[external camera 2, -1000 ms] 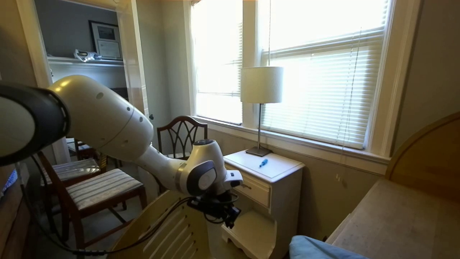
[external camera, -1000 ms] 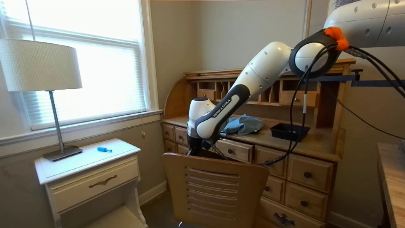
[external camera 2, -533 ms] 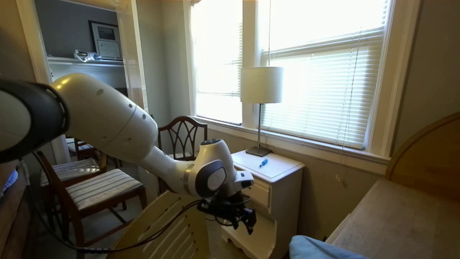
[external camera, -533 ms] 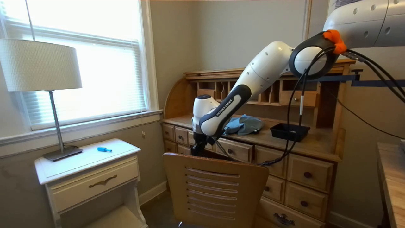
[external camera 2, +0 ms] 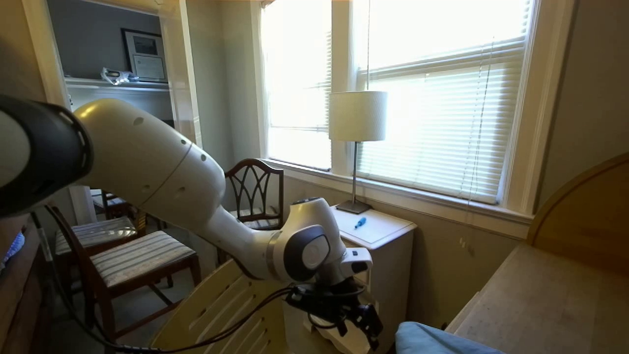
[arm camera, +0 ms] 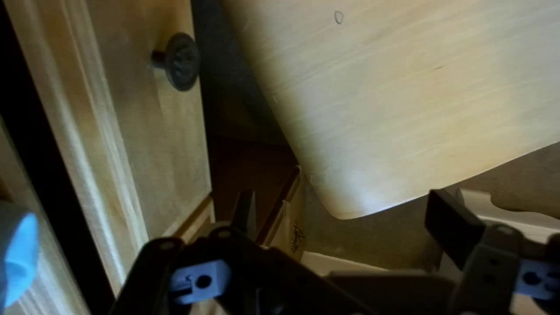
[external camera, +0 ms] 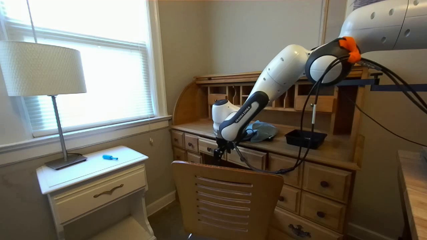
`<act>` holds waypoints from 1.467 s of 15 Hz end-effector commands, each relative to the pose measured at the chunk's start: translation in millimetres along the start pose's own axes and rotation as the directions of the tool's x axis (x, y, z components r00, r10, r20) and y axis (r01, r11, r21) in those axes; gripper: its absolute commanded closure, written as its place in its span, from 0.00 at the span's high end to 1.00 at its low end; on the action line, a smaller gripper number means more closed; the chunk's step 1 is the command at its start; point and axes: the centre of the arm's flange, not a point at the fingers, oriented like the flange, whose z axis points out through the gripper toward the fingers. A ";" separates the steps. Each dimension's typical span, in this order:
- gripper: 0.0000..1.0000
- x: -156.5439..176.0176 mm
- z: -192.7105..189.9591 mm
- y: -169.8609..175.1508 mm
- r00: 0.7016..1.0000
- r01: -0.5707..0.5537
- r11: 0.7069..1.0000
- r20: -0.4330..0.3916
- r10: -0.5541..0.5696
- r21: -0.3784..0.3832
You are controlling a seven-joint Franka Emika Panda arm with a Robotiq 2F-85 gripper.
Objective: Open the central topmost drawer.
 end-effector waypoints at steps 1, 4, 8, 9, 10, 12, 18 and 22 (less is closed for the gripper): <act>1.00 -20.3 1.6 17.7 0.994 -0.084 0.995 0.064 0.088 -0.056; 1.00 -32.3 11.5 25.9 0.984 -0.135 0.986 0.100 0.145 -0.100; 1.00 -39.4 22.3 28.4 0.978 -0.167 0.978 0.103 0.180 -0.124; 1.00 -40.6 23.4 28.7 0.977 -0.169 0.977 0.105 0.183 -0.130; 1.00 -41.5 24.4 29.3 0.977 -0.170 0.975 0.107 0.186 -0.141; 1.00 -44.2 26.1 30.3 0.976 -0.167 0.971 0.108 0.187 -0.168; 1.00 -46.3 34.0 28.5 0.981 -0.135 0.965 0.105 0.161 -0.224; 1.00 -44.3 41.2 21.2 0.988 -0.099 0.969 0.091 0.122 -0.227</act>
